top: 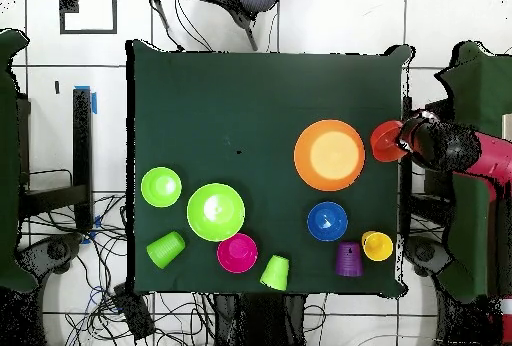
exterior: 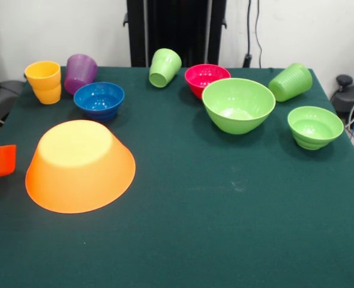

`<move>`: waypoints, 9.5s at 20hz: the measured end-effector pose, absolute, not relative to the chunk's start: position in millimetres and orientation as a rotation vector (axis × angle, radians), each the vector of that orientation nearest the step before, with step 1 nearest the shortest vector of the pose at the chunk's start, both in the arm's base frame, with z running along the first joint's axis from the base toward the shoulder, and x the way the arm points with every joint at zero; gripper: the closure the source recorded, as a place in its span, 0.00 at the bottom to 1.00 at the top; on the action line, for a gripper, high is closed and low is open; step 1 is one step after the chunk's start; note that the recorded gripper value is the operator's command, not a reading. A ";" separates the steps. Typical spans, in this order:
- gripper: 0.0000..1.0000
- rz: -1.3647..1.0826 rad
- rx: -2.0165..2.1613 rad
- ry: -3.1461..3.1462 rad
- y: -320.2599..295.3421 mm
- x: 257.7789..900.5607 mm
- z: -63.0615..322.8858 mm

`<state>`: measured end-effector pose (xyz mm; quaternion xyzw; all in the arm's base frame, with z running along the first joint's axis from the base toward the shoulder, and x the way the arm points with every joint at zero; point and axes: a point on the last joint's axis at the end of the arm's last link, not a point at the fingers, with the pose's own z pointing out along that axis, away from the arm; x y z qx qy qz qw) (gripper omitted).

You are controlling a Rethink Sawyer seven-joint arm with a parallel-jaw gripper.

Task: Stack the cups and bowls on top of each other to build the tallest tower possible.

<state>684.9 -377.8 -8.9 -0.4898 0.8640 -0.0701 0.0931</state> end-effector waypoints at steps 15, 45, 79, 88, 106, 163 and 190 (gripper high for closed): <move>1.00 -0.017 -1.354 2.607 -376.9 667.0 -5.9; 1.00 0.208 -1.300 2.573 -352.1 619.3 -34.4; 1.00 0.068 -1.334 2.369 -278.0 618.6 -26.1; 1.00 0.038 -1.369 2.308 -243.7 622.7 -26.7; 1.00 -0.018 -1.527 2.294 -208.8 631.3 -6.2; 1.00 -0.127 -1.553 2.728 -162.1 664.5 -37.9; 1.00 0.346 -1.562 3.041 -144.5 633.9 -57.3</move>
